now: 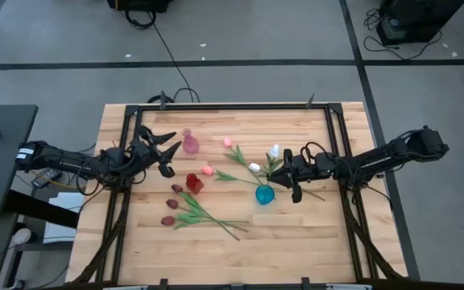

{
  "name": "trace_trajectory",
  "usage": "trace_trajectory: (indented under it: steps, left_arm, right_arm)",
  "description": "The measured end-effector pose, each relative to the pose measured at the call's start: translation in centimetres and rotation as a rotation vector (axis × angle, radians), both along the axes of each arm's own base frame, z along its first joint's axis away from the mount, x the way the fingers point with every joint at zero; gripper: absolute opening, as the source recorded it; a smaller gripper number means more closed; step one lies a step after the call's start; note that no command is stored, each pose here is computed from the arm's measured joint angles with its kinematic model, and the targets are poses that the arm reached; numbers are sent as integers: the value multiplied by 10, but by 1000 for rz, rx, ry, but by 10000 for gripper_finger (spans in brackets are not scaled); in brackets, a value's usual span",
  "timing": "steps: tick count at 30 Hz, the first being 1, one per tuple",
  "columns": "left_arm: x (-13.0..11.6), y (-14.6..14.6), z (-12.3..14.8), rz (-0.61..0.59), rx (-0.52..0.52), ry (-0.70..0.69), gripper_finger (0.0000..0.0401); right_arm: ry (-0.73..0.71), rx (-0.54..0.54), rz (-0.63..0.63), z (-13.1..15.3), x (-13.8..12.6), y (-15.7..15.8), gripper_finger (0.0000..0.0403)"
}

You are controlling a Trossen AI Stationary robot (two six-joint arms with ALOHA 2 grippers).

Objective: Sort flowers into vase by color
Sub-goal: Put the top white tulip into the blue vase, then put the white tulip into the blue vase

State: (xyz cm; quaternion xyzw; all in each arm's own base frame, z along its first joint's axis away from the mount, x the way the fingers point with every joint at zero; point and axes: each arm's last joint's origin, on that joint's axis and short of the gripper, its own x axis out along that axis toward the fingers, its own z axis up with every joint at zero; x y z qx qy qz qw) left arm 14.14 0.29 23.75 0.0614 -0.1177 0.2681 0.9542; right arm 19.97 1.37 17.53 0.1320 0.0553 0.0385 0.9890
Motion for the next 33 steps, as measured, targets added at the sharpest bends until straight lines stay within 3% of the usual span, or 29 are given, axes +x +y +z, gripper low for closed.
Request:
trace_trajectory:
  steps: [7,13,18,25,33]
  left_arm:
    - [1,0,-3,-18,-55,-4,172]
    - [1,0,-3,-24,-79,-10,172]
    - [3,0,-5,-24,-78,3,172]
    - [4,0,-6,-24,-76,13,172]
    - [4,0,-6,-23,-74,7,172]
  right_arm:
    - [199,18,88,7,13,7,190]
    - [443,21,108,35,19,10,241]
    - [676,44,65,43,7,9,252]
    - [792,49,22,30,-13,6,247]
    - [907,-45,-220,-1,-26,-3,225]
